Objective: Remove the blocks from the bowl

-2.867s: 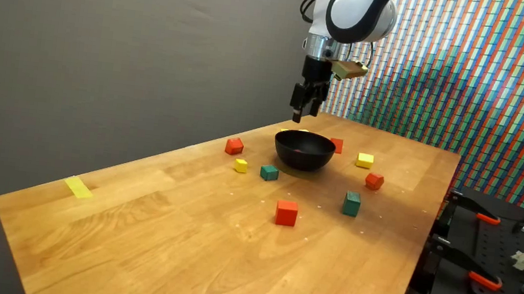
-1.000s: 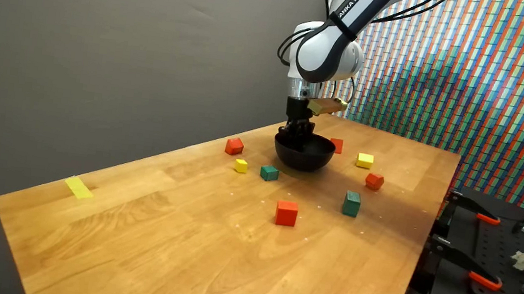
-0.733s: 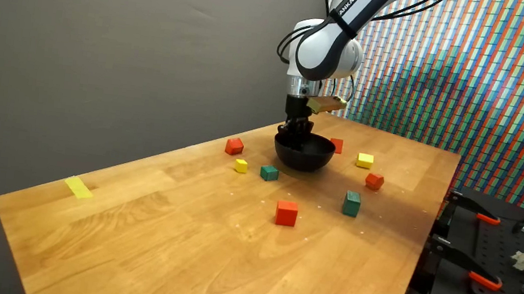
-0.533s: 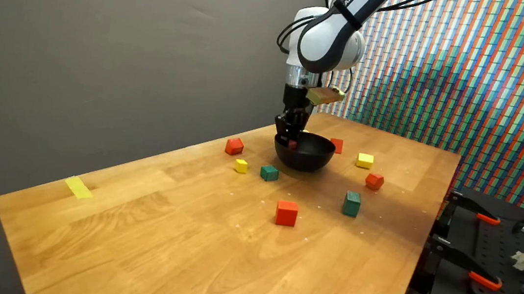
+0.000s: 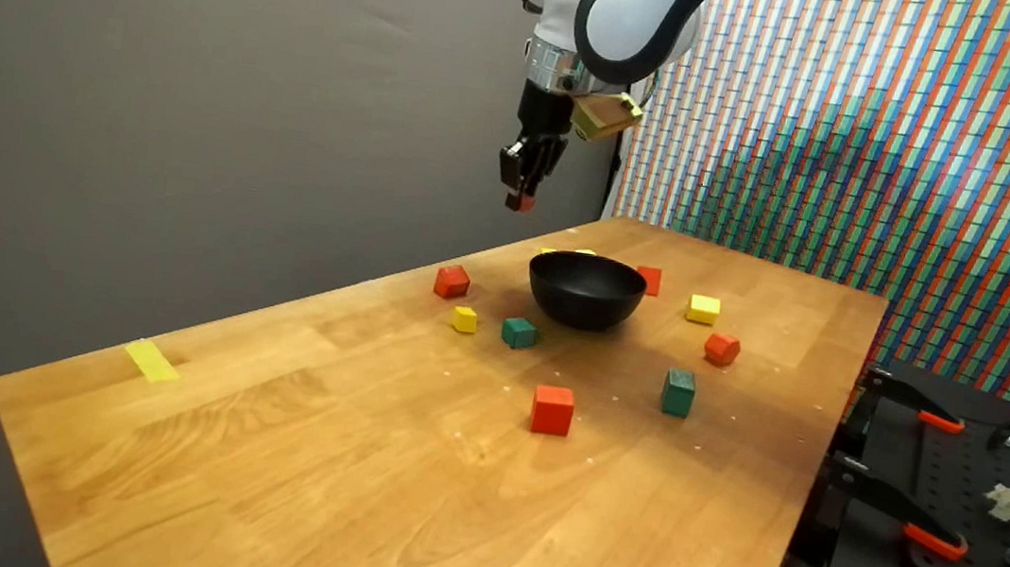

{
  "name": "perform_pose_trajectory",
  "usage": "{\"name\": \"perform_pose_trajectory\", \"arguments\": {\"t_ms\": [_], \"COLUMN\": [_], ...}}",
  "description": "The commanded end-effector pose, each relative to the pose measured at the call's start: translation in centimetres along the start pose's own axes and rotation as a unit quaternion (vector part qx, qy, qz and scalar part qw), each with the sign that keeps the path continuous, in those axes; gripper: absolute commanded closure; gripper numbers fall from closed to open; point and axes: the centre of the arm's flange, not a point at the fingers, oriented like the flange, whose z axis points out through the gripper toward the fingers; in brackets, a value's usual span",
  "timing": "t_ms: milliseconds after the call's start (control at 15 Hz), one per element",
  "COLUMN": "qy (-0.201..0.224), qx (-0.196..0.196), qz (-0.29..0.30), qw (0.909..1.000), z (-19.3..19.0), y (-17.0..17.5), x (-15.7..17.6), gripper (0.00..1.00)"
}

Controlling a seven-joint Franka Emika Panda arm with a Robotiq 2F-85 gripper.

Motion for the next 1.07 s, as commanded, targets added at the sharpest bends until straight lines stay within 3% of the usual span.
{"name": "perform_pose_trajectory", "arguments": {"t_ms": [0,267,533,667,733,800,1000], "qy": [-0.021,-0.076,-0.107,-0.118,-0.122,-0.127,-0.13], "qx": [0.002,0.02,0.036,0.042,0.043,0.044,0.036], "qz": [0.007,0.003,-0.002,-0.004,-0.005,-0.006,-0.01], "qw": [0.9997,0.9969,0.9936,0.9921,0.9915,0.9908,0.9907], "z": [4.0,8.3,10.3,10.6,10.6,10.4,9.0], "y": [0.9,1.6,2.2,2.5,2.6,2.7,2.6], "x": [4.4,5.7,6.7,6.9,6.9,6.8,5.7], "gripper": [0.84,0.84,0.82,0.6,0.42,0.37,0.12]}}
